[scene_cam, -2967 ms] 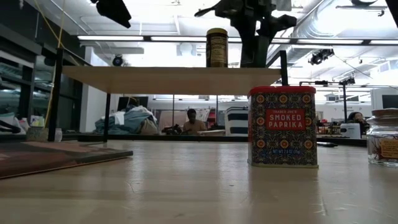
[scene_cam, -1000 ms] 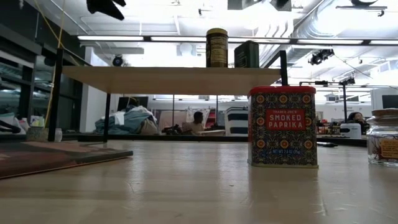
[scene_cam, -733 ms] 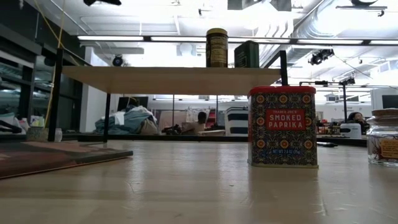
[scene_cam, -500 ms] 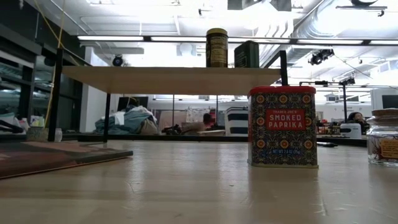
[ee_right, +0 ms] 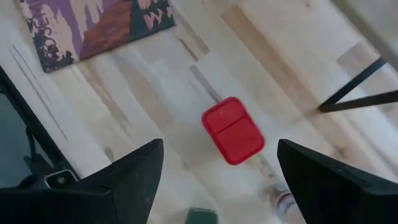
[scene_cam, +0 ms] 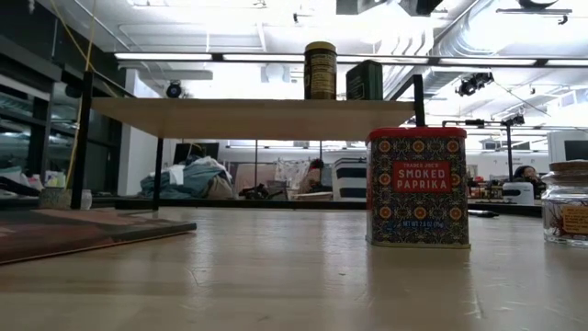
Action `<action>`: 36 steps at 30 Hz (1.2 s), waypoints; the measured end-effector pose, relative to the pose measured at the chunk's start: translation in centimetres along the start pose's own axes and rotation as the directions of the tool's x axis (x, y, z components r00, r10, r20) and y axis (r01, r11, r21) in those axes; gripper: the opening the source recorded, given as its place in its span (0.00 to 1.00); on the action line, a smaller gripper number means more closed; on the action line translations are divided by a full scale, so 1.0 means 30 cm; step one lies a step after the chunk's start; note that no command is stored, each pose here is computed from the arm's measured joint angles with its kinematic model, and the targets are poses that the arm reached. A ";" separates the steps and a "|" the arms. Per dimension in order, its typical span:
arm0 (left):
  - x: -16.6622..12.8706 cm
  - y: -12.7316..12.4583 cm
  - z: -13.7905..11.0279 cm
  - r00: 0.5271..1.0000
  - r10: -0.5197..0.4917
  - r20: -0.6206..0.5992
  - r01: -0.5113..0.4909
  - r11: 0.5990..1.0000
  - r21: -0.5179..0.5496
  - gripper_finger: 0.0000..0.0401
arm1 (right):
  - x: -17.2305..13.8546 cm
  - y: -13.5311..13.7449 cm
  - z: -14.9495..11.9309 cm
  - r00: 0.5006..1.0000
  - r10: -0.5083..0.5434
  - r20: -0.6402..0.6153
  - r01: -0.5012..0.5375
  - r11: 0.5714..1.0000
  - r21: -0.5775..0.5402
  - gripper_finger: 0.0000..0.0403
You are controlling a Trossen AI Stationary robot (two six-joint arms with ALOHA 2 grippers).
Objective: Shelf spices
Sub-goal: Put the green seasoning bottle on the shelf
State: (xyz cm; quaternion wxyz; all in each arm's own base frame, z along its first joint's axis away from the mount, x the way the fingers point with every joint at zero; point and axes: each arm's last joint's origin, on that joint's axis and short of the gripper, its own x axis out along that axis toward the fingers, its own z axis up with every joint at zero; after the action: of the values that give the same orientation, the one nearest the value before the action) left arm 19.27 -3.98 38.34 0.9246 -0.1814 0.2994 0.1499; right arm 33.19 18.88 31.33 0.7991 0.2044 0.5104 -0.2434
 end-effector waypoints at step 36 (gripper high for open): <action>-0.166 0.046 -0.026 0.982 0.040 0.183 -0.061 0.992 0.106 0.64 | 0.047 0.018 -0.065 0.988 -0.082 -0.128 0.118 0.944 0.308 0.77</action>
State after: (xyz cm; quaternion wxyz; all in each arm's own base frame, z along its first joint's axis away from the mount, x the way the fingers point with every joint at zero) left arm 14.49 -3.93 40.44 0.9525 -0.1075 0.2270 0.1721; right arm 32.62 20.18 29.31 0.7125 0.3165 0.5194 -0.3499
